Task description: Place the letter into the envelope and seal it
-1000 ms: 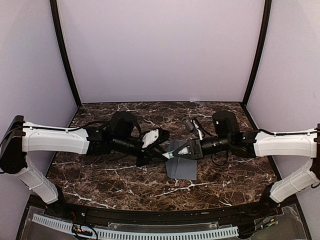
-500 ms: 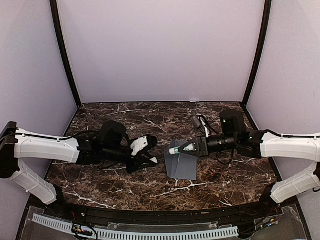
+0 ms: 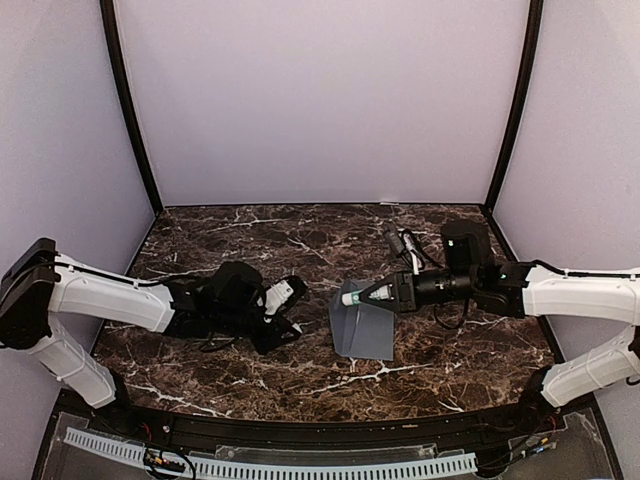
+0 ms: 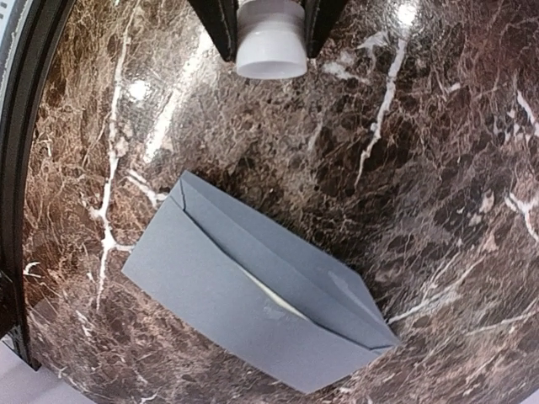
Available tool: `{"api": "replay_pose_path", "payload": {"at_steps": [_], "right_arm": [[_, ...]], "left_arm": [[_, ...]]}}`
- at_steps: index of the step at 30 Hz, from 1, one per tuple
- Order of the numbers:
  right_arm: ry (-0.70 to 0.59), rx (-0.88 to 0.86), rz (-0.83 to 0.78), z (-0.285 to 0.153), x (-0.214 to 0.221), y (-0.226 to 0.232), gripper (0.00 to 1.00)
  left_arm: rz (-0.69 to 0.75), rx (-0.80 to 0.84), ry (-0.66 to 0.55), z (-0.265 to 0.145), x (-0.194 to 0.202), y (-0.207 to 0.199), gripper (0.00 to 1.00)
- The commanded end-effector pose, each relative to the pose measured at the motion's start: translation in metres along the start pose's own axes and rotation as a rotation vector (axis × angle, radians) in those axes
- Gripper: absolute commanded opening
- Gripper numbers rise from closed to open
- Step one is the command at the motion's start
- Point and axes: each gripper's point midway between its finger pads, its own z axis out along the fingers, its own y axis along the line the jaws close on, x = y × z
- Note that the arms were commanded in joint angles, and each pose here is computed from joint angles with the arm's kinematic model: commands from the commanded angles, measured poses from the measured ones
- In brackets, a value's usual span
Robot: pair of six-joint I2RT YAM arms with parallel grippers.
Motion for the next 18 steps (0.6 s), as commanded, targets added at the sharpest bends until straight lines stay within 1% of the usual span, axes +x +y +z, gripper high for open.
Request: {"api": "replay_pose_path", "payload": {"at_steps": [1, 7, 11, 13, 15, 18], "right_arm": [[-0.032, 0.047, -0.026, -0.001, -0.006, -0.008, 0.00], [-0.037, 0.094, -0.024, -0.002, -0.007, -0.016, 0.00], [-0.034, 0.106, -0.024, -0.002, -0.006, -0.019, 0.00], [-0.035, 0.107, -0.025, -0.002, -0.006, -0.019, 0.00], [-0.035, 0.106, -0.025, -0.002, -0.006, -0.019, 0.00], [-0.034, 0.106, -0.026, -0.002, -0.006, -0.019, 0.00]], "left_arm": [[-0.121, -0.075, 0.052, 0.003, 0.016, 0.013, 0.03], [-0.221, -0.121, 0.126, 0.011, 0.031, 0.020, 0.05], [-0.292, -0.205, 0.188, 0.015, 0.048, 0.030, 0.08], [-0.325, -0.239, 0.200, 0.016, 0.052, 0.033, 0.11], [-0.327, -0.258, 0.209, 0.018, 0.055, 0.033, 0.16], [-0.323, -0.294, 0.235, 0.023, 0.059, 0.033, 0.20]]}}
